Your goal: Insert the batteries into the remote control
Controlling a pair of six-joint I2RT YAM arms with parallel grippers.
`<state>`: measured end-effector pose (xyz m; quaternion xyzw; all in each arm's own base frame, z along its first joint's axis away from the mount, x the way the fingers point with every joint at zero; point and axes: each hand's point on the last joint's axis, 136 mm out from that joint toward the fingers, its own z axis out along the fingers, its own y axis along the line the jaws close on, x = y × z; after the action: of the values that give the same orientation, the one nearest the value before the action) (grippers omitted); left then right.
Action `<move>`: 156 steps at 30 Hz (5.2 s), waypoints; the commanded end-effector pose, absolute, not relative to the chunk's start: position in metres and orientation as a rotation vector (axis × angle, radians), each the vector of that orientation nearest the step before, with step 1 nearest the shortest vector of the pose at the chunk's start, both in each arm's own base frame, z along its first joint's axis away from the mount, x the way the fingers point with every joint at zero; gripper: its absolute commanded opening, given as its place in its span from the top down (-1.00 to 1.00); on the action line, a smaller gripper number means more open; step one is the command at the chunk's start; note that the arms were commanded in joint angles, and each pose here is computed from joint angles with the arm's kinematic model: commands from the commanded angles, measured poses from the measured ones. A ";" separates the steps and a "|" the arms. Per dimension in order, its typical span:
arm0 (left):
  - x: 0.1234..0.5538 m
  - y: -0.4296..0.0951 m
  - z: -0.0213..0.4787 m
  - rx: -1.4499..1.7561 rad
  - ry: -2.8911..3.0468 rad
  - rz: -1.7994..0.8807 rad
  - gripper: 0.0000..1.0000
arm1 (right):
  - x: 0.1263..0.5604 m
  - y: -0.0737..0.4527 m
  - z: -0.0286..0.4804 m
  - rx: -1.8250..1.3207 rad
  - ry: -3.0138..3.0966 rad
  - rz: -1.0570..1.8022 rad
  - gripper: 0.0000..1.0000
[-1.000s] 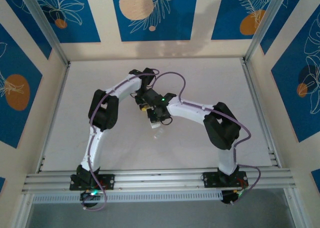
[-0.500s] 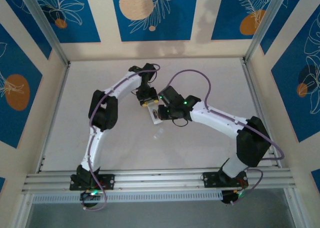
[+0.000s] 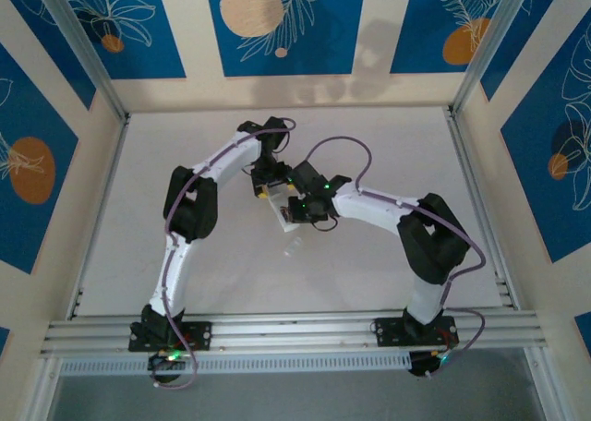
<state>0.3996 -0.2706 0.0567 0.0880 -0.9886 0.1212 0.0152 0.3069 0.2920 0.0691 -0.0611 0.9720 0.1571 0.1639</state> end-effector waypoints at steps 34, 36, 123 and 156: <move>0.350 -0.128 0.227 0.645 -3.354 0.694 -0.55 | 0.328 0.320 0.022 -0.539 2.808 0.144 0.57; 0.349 -0.128 0.226 0.640 -3.350 0.692 -0.55 | 0.325 0.320 0.017 -0.540 2.831 0.134 0.58; 0.410 -0.252 0.089 0.442 -3.100 0.643 -0.55 | 0.297 0.306 0.077 -0.285 2.788 0.495 0.52; 0.397 -0.264 0.030 0.409 -2.995 0.464 0.00 | 0.301 0.310 0.046 -0.360 2.821 0.368 0.65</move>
<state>0.4025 -0.2619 0.0317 0.1371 -0.9775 0.1579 0.0272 0.2985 0.3045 0.0467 -0.1156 0.9751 0.1311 0.1365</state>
